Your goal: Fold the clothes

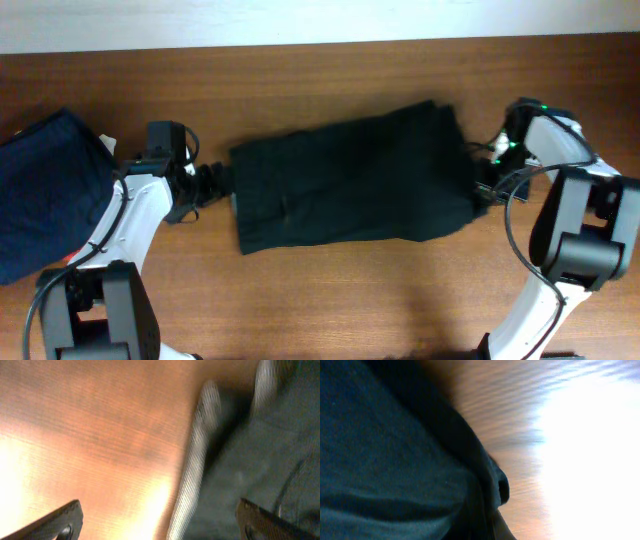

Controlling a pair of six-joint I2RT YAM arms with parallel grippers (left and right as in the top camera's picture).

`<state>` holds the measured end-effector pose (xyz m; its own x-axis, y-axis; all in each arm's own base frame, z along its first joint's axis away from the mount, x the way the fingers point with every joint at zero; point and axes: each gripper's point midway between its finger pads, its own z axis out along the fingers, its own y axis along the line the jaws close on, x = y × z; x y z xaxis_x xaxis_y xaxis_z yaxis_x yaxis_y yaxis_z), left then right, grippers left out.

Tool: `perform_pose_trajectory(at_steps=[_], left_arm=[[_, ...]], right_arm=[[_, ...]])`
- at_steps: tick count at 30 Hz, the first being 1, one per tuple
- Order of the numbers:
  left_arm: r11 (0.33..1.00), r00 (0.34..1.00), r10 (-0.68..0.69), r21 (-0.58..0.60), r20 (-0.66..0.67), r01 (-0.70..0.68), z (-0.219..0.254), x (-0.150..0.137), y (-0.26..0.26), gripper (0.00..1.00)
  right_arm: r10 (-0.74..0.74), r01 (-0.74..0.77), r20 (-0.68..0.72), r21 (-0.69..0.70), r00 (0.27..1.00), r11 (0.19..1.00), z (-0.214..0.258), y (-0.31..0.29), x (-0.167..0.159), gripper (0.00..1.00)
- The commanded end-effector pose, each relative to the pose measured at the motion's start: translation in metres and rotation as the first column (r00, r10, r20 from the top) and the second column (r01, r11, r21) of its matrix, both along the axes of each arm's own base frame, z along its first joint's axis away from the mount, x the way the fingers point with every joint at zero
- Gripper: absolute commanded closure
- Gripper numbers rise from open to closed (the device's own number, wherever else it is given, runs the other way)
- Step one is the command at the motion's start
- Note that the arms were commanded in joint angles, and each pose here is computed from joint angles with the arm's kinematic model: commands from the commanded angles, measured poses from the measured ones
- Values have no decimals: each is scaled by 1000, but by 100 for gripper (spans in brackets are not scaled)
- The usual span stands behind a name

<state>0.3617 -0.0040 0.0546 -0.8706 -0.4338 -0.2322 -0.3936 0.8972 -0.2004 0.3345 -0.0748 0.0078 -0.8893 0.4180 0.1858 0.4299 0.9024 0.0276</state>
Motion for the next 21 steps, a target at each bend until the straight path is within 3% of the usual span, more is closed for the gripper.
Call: perform_pose_trajectory(at_steps=[1,2,4,6,7,14,21], left_arm=[[1000,984,-2,8,178,1,24,36,3,3],[1000,975,-7,-2,221,8,29,46,1,3],[999,957,-21,-29,288,30,38,60,-6,3],[998,943,-36,-39,331,52,44,69,-12,4],[997,935,-42,-43,351,61,46,74,-15,7],[988,890,-109,-51,442,146,37,105,-49,16],[983,911,-138,-58,389,174,-3,107,-64,23]], right_arm=[[-9,6,-34,-97,999,995,9,-12,-11,96],[-9,5,-34,-96,999,995,10,-11,-11,93],[-9,6,-27,-98,1000,995,12,-12,-11,69],[-10,10,-1,-105,1000,994,20,-13,-7,21],[-11,13,13,-108,1000,994,24,-14,-5,11],[-8,39,211,-147,977,988,98,-16,10,9],[-9,44,269,-125,963,991,116,-10,11,7]])
